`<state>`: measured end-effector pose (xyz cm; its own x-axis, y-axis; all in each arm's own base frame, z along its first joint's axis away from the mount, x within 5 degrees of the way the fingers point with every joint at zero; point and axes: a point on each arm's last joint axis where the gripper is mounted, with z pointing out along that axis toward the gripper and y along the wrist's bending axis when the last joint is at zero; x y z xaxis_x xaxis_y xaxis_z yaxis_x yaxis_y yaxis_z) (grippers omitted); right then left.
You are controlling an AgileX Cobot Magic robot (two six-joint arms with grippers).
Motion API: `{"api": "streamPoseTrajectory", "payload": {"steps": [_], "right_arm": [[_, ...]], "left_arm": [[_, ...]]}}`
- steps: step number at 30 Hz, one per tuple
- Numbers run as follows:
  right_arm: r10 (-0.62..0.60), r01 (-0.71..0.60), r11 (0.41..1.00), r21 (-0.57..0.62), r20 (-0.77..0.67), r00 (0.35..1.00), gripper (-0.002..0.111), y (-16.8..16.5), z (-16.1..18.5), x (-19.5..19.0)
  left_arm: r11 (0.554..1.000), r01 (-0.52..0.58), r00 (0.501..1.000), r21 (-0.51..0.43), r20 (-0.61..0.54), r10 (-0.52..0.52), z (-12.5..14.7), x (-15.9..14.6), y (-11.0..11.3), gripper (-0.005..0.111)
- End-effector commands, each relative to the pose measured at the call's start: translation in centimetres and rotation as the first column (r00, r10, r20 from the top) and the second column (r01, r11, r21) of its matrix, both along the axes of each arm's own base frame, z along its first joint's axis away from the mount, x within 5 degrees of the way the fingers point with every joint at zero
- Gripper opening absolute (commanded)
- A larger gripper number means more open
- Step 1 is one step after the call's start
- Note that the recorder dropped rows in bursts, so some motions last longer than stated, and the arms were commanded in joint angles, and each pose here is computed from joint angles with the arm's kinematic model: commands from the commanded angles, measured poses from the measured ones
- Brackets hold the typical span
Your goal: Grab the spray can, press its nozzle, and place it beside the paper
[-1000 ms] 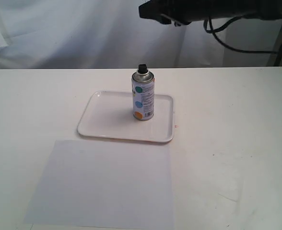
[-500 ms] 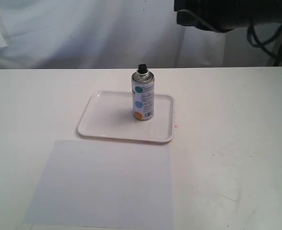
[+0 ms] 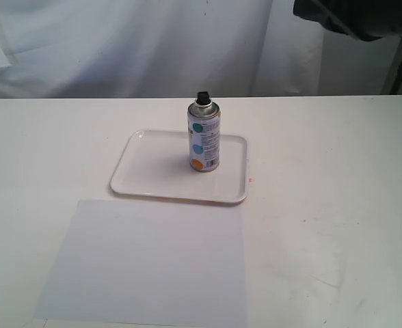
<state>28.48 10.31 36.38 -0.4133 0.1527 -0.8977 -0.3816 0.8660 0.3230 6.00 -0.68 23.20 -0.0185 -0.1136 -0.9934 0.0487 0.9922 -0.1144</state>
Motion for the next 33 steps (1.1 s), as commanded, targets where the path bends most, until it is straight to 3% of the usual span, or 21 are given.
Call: {"api": "streamPoseTrajectory", "payload": {"steps": [1,14,19,22,24,27,33], "right_arm": [[0.014,-0.007,0.995,-0.099,0.073,0.997,0.0,-0.5,0.9,-1.1],[0.054,-0.036,0.983,-0.179,0.095,0.994,0.0,-3.6,3.5,-6.0],[-0.155,0.184,0.969,-0.165,0.178,0.972,0.0,-8.0,2.6,-11.3],[-0.32,0.364,0.92,-0.143,0.258,0.911,0.0,-10.1,1.1,-14.9],[-0.364,0.423,0.893,-0.155,0.304,0.88,0.0,-10.4,0.0,-16.9],[-0.352,0.442,0.876,-0.193,0.369,0.86,0.0,-10.1,-1.0,-19.4],[-0.339,0.427,0.885,-0.189,0.368,0.866,0.0,-9.7,-2.1,-20.5]], "left_arm": [[1.0,-0.001,1.0,0.0,0.004,0.001,-0.1,-0.1,0.0,0.0],[1.0,-0.004,1.0,0.0,0.007,0.004,0.0,-0.1,0.0,0.0],[1.0,-0.004,1.0,0.004,0.007,0.004,0.0,-0.1,0.0,0.0],[1.0,-0.004,1.0,0.004,0.007,0.004,0.0,-0.1,0.0,0.0],[1.0,-0.004,1.0,0.004,0.007,0.004,0.0,-0.1,0.0,0.0],[1.0,-0.004,1.0,0.004,0.007,0.004,0.0,-0.1,0.0,0.0],[1.0,-0.004,1.0,0.004,0.007,0.004,0.0,-0.1,0.0,0.0]]}}
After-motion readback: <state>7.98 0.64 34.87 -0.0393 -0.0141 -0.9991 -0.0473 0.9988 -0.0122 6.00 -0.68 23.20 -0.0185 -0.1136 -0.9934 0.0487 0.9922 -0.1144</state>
